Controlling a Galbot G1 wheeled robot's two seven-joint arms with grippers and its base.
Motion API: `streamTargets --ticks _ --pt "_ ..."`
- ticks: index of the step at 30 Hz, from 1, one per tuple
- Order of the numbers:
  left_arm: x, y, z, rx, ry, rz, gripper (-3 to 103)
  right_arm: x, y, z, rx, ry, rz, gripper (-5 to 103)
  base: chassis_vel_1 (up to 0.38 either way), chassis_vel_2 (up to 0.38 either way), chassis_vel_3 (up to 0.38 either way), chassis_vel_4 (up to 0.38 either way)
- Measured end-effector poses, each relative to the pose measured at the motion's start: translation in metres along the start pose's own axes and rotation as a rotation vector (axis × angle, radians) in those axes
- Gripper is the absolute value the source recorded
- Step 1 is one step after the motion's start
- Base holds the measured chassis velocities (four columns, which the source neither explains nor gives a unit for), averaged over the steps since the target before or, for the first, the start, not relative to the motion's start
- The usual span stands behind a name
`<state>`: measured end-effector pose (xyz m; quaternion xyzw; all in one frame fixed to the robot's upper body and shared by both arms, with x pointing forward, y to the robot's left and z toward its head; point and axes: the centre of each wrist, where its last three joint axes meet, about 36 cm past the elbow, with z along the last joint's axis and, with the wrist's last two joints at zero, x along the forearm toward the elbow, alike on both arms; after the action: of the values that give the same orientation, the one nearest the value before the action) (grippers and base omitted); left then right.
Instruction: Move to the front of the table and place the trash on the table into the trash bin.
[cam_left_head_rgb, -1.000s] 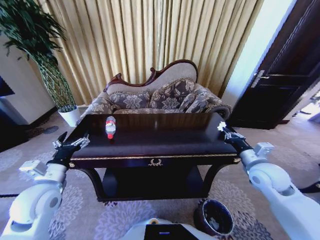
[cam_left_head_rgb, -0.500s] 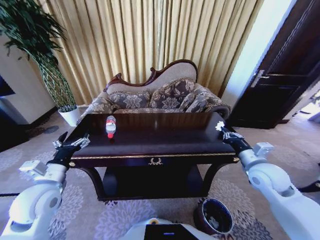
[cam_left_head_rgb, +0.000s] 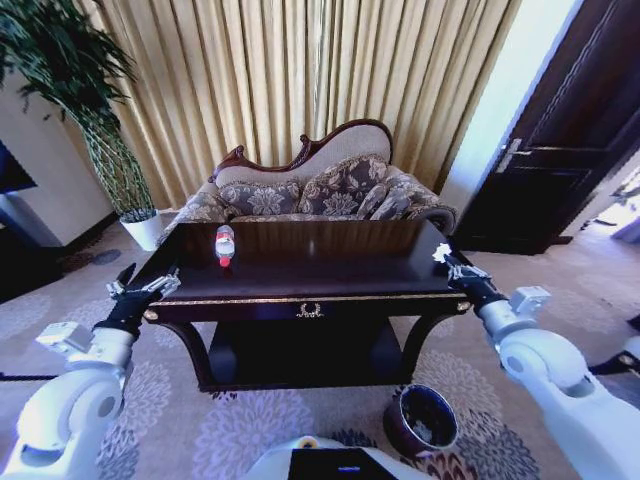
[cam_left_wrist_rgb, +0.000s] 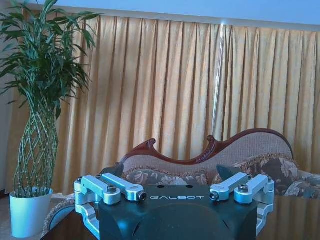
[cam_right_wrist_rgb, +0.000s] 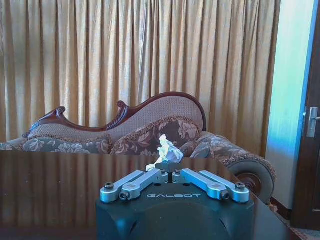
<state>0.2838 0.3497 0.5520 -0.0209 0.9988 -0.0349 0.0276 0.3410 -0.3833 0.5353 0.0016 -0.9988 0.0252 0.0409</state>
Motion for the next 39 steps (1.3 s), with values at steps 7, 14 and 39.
streamTargets --ticks 7,14,39 --pt "0.000 0.000 0.000 0.001 0.000 -0.002 100 0.000 -0.001 0.000 0.000 -0.001 0.007 0 0.104 -0.102 -0.102 0.100" --pt "0.001 0.000 0.001 0.002 0.001 -0.004 100 0.001 -0.001 0.001 0.002 -0.001 0.008 0 0.131 -0.131 -0.132 0.119" --pt "0.002 0.000 0.003 0.008 -0.007 -0.010 100 -0.004 -0.001 0.059 -0.004 0.094 -0.003 0 0.102 -0.102 -0.098 0.099"
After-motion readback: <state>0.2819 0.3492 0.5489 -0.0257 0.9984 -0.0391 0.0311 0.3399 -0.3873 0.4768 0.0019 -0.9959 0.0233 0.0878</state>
